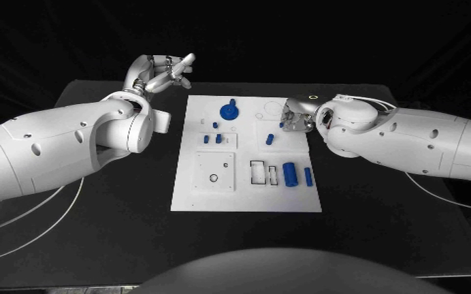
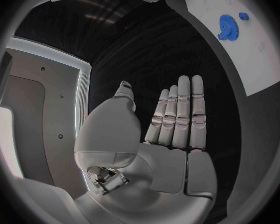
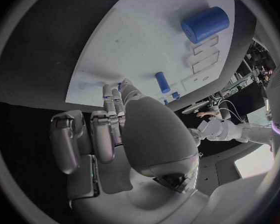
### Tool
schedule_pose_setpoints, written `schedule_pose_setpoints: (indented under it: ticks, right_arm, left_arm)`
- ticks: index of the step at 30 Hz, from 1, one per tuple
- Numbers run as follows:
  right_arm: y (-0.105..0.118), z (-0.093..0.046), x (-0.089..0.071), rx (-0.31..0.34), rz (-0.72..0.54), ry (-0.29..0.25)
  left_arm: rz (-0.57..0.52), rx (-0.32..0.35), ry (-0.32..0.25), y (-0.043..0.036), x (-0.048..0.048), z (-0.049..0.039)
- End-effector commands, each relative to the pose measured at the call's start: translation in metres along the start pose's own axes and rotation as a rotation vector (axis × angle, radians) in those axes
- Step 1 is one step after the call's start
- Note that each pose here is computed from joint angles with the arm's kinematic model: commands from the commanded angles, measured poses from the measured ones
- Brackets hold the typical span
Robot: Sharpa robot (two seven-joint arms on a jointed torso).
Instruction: Assemble the parts on the task board
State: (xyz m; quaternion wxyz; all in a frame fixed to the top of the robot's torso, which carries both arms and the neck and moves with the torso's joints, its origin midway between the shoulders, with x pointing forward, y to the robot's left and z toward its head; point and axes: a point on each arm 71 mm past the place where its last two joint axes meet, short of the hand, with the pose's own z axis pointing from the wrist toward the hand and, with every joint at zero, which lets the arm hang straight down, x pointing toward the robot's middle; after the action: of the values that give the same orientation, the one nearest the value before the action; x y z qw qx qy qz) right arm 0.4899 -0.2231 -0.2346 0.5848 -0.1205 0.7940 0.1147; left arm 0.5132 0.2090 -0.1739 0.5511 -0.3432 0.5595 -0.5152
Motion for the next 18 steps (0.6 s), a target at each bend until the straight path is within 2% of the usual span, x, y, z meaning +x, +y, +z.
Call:
schedule_pose_setpoints:
  ticks: [1,18]
  right_arm:
    - [-0.0004,0.0004,0.0016,0.009,-0.012,0.017]
    - [0.0033,0.0028,0.0028,0.006,-0.002,0.03]
  left_arm:
    - [-0.008,0.009,0.003,-0.0011,0.0013,0.0006]
    - [-0.008,-0.003,0.006,0.0004,0.002,0.0025]
